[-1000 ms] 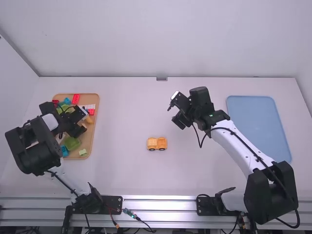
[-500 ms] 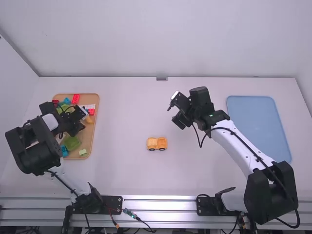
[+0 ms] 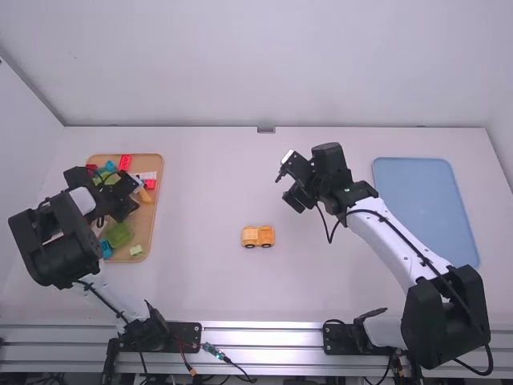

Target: Assemble lego blocks to make yellow taxi

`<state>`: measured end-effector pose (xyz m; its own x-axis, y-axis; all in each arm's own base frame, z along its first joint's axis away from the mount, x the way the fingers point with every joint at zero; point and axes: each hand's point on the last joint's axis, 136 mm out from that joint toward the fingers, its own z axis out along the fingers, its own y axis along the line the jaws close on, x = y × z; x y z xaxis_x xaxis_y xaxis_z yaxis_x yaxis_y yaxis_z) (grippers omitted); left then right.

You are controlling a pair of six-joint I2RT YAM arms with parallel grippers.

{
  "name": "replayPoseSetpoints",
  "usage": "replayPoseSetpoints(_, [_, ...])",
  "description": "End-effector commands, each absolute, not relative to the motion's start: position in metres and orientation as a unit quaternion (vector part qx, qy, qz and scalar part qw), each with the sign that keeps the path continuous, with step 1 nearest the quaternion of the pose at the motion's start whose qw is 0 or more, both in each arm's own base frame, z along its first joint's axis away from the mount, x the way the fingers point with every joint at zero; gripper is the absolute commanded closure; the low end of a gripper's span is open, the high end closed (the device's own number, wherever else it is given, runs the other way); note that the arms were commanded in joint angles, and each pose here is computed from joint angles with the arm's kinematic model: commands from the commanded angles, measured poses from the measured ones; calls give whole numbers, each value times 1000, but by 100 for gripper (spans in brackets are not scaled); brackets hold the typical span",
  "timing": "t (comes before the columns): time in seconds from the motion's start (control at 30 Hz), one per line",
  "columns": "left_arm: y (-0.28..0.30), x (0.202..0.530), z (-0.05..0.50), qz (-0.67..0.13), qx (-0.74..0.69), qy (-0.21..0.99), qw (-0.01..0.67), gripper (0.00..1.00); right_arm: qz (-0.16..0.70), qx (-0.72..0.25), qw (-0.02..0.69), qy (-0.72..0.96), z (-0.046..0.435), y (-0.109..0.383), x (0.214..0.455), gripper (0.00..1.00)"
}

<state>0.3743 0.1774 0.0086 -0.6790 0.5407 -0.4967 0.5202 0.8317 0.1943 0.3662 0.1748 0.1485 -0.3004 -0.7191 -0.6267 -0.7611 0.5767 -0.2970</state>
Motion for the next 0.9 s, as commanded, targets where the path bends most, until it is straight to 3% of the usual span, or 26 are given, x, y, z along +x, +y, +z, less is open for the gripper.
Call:
replayPoseSetpoints(0.0, [176,380,9,7,269,920,286,81,31,-458,392,797,166,180,371,1])
replayPoseSetpoints(0.03, [176,381,10,7,263,921,288,89,30,-458,392,797,166,180,371,1])
replayPoseSetpoints(0.17, [181,388,17,9,224,927,302,98,31,-458,393,797,166,180,371,1])
replayPoseSetpoints(0.57, [182,395,71,6,129,928,350,98,62,-462,406,786,173,191,370,1])
replayPoseSetpoints(0.8, [134,394,134,-97,171,876,441,98,132,-484,424,754,184,215,360,1])
replayPoseSetpoints(0.87, [104,391,161,-161,195,841,479,98,165,-483,434,743,192,224,357,1])
